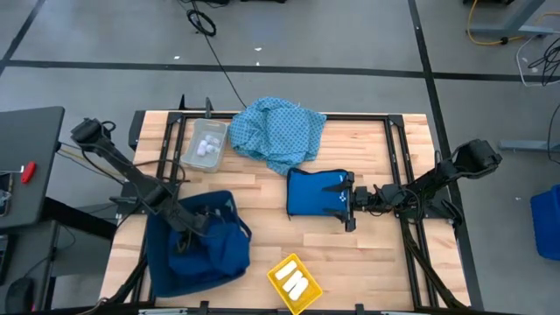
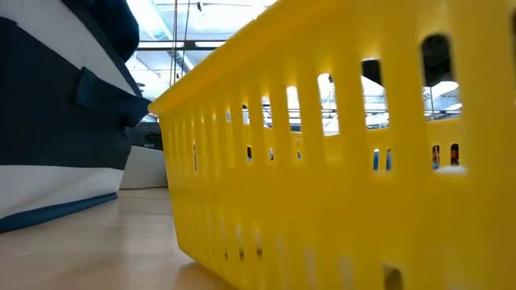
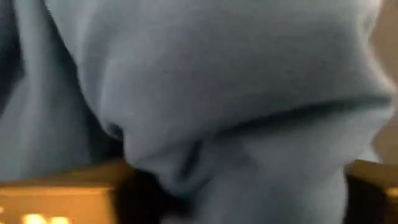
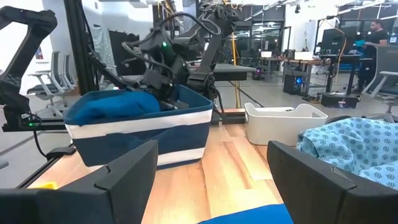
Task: Pick & place medical supplies in basket/bin
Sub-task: Put the dark blue patient gown into the blue bin
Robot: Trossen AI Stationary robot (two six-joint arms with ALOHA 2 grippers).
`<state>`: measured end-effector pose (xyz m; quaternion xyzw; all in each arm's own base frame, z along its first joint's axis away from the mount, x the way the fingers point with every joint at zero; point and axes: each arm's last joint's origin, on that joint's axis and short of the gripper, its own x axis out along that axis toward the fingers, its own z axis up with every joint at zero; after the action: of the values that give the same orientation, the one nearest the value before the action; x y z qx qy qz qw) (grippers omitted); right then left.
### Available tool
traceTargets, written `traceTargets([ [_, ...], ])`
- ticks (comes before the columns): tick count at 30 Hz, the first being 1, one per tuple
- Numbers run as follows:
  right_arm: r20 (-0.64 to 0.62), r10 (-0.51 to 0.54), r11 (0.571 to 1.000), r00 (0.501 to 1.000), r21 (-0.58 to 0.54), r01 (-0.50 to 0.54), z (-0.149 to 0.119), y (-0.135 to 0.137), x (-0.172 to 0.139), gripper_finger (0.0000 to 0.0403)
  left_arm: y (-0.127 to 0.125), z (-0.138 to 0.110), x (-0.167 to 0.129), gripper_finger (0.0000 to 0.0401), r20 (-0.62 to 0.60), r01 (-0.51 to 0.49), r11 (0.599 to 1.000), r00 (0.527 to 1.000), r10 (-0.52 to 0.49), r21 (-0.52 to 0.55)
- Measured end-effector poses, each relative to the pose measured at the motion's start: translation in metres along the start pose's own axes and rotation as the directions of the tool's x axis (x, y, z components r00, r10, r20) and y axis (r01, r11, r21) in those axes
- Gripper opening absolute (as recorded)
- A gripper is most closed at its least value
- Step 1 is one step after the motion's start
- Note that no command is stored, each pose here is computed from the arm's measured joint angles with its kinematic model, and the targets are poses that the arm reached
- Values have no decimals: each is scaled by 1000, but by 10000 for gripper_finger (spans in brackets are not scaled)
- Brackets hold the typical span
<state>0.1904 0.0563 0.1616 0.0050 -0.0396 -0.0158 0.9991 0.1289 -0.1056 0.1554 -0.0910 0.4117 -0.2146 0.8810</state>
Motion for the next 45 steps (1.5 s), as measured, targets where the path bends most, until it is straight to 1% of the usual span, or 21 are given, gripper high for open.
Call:
traceTargets([
  [2,0,0,1000,1000,1,0,0,0,0,309,-3,7,-3,224,6,-10,1000,1000,10,11],
  [4,0,0,1000,1000,1,0,0,0,0,309,-6,13,-7,257,5,-30,999,1000,30,22],
  [6,0,-1,1000,1000,1,1,0,0,0,309,-8,17,-10,282,-16,-53,998,998,54,31],
  [8,0,-1,1000,1000,1,1,0,0,0,309,-10,21,-14,295,-36,-67,997,997,68,37],
  [12,-1,-1,1000,1000,0,1,0,0,0,309,-15,29,-23,300,-63,-99,993,993,104,67],
  [21,-1,-2,1000,1000,0,2,0,0,0,309,-30,42,-45,293,-112,-185,975,974,199,127],
  [25,-1,-2,1000,1000,0,2,0,0,0,309,-40,56,-58,291,-58,-211,965,973,223,158],
  [28,-1,-2,1000,1000,4,2,0,0,0,309,-49,68,-68,282,14,-220,958,975,221,186],
  [31,-2,-1,1000,1000,5,1,0,0,0,309,-54,72,-73,260,67,-252,946,968,244,201],
  [34,-3,-1,1000,1000,4,1,0,0,0,309,-54,71,-71,208,65,-265,940,964,257,215],
  [36,-5,-1,1000,1000,4,1,-1,0,0,309,-54,70,-66,151,51,-279,932,960,275,232],
  [39,-5,-1,1000,1000,7,1,-1,0,0,309,-55,73,-56,43,83,-336,899,942,326,282],
  [40,-5,-1,1000,1000,7,1,-1,0,0,309,-57,74,-52,23,91,-339,890,940,327,304],
  [42,-5,-1,1000,1000,7,1,-1,0,0,309,-59,76,-46,8,96,-333,882,943,320,332],
  [45,-5,-1,1000,1000,7,1,-1,0,0,309,-58,79,-35,4,87,-334,874,942,324,354],
])
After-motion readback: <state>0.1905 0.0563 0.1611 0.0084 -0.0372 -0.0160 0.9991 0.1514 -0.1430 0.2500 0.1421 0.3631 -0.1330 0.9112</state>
